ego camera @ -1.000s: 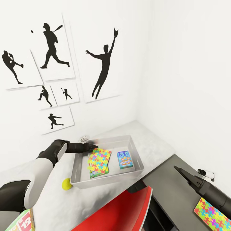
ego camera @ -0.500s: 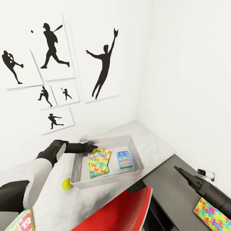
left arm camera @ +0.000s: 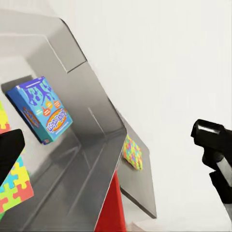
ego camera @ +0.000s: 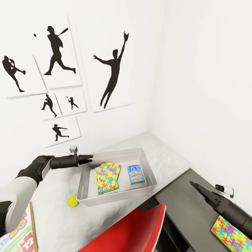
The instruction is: Put all the toys in the child's room - the three board games (two on the bed and one on the table), the two jigsaw puzzles on the table, and the tennis ball on the table - inside the toy box on the table in the child's room.
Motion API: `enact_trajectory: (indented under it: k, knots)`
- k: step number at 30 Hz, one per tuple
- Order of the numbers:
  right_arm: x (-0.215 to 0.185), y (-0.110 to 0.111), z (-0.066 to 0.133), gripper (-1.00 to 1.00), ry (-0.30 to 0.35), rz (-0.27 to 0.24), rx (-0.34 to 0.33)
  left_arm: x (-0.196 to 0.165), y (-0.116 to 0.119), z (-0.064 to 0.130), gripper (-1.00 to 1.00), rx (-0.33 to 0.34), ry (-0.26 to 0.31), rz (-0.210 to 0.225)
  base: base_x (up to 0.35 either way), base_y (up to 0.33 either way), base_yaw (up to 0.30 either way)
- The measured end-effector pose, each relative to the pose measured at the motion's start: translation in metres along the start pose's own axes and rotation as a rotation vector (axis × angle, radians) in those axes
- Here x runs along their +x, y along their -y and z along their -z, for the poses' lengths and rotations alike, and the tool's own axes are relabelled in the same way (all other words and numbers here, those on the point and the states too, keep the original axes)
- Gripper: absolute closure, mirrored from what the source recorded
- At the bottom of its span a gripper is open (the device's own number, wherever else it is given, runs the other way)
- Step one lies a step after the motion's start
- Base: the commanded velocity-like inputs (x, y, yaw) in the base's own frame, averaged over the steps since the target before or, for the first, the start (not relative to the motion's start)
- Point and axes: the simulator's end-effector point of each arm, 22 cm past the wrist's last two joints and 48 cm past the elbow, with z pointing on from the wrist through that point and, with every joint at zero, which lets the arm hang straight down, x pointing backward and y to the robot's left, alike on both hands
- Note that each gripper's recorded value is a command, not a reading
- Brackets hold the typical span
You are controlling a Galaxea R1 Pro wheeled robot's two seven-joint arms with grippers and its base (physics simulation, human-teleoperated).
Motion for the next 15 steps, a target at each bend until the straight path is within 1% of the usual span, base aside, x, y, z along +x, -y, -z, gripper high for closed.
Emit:
enact_trajectory:
  k: [1, 2, 4, 5, 8, 11, 12, 13, 14, 15]
  knots:
    - [0.000, -0.001, 0.000, -1.00, 0.001, 0.001, -0.001, 0.000, 0.002, 0.007, -1.00, 0.012, 0.003, 0.001, 0.000, 0.000, -0.089]
    - [0.000, -0.001, 0.000, -1.00, 0.002, 0.002, -0.002, 0.002, 0.004, 0.018, -1.00, 0.026, 0.007, 0.004, 0.000, 0.000, -0.095]
    - [-0.001, -0.002, 0.000, -1.00, 0.004, 0.003, -0.005, 0.005, 0.001, 0.033, -1.00, 0.023, 0.014, 0.009, 0.000, 0.000, -0.104]
    - [-0.001, -0.003, 0.000, -1.00, 0.005, 0.003, -0.006, 0.006, -0.001, 0.038, -1.00, 0.015, 0.016, 0.012, 0.000, 0.000, -0.109]
    - [-0.002, -0.005, -0.001, -1.00, 0.006, 0.006, -0.009, 0.015, -0.013, 0.061, -1.00, -0.026, 0.023, 0.028, 0.000, 0.000, -0.112]
    - [-0.002, -0.006, -0.001, -1.00, 0.008, 0.009, -0.011, 0.022, -0.020, 0.076, -1.00, -0.051, 0.026, 0.036, -0.006, 0.000, -0.114]
    - [-0.003, -0.007, -0.001, -1.00, 0.008, 0.010, -0.012, 0.027, -0.025, 0.086, -1.00, -0.070, 0.027, 0.036, -0.056, 0.000, -0.115]
    - [-0.003, -0.007, -0.001, -1.00, 0.009, 0.011, -0.013, 0.030, -0.027, 0.091, -1.00, -0.079, 0.028, 0.033, -0.077, 0.000, -0.115]
    - [-0.003, -0.008, -0.001, -1.00, 0.010, 0.013, -0.014, 0.035, -0.032, 0.101, -1.00, -0.097, 0.028, 0.024, -0.100, 0.000, -0.115]
    - [-0.003, -0.008, -0.001, -1.00, 0.011, 0.014, -0.014, 0.038, -0.034, 0.105, -1.00, -0.105, 0.028, 0.019, -0.147, 0.000, -0.116]
